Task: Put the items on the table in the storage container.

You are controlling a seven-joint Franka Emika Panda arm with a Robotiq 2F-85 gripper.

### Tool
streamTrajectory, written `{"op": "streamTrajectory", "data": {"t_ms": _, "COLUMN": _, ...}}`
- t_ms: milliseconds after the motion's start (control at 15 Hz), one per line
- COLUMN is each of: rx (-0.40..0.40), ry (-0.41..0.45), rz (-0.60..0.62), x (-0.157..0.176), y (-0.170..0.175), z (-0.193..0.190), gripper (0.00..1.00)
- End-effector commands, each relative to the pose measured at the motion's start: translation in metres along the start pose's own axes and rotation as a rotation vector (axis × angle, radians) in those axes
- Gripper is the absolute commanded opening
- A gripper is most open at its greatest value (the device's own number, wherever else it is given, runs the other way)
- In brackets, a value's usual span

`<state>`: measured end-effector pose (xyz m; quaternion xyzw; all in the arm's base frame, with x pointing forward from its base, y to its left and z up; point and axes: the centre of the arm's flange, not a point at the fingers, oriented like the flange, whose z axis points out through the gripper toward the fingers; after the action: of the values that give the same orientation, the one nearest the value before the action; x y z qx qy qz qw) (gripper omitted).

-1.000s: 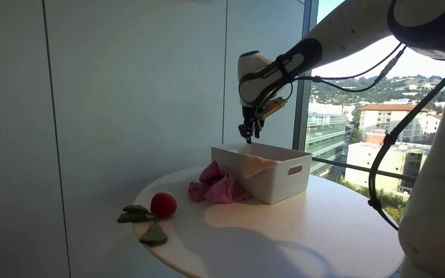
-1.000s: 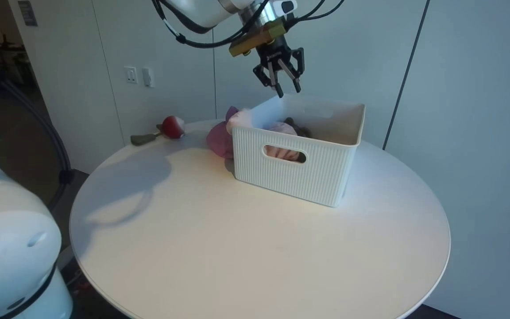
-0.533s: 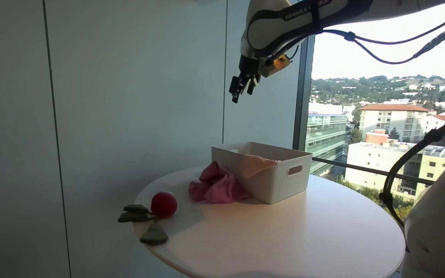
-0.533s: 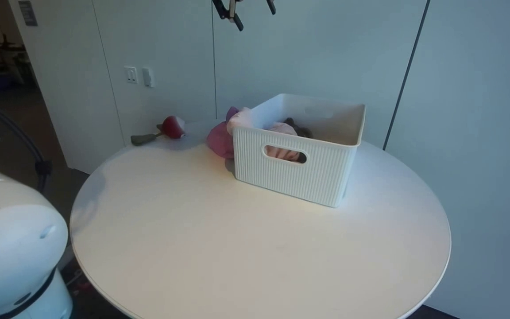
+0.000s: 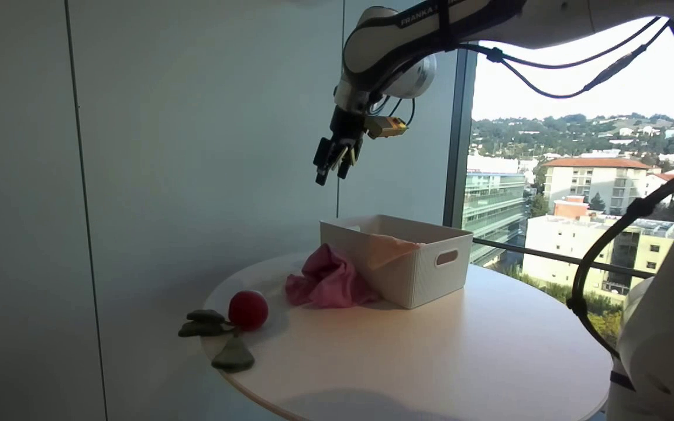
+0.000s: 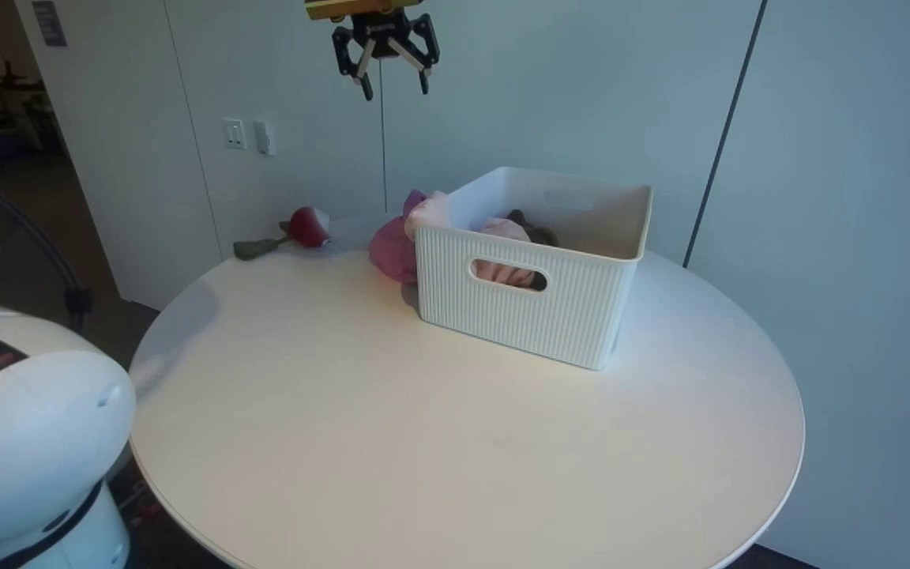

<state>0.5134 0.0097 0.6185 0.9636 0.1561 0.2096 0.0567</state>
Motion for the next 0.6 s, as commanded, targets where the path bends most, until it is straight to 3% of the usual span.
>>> {"op": "streamTrajectory", "data": {"t_ms": 0, "rx": 0.075, "ry": -0.104, "rz": -0.034, "x": 0.015, "y": -0.002, "z": 0.059, "gripper": 1.00}}
{"op": "streamTrajectory", "data": {"t_ms": 200, "rx": 0.097, "ry": -0.180, "rz": -0.051, "x": 0.014, "y": -0.006, "z": 0.108, "gripper": 1.00}}
{"op": "streamTrajectory", "data": {"t_ms": 533, "rx": 0.032, "ry": -0.365, "rz": -0.066, "x": -0.008, "y": 0.009, "z": 0.177, "gripper": 1.00}}
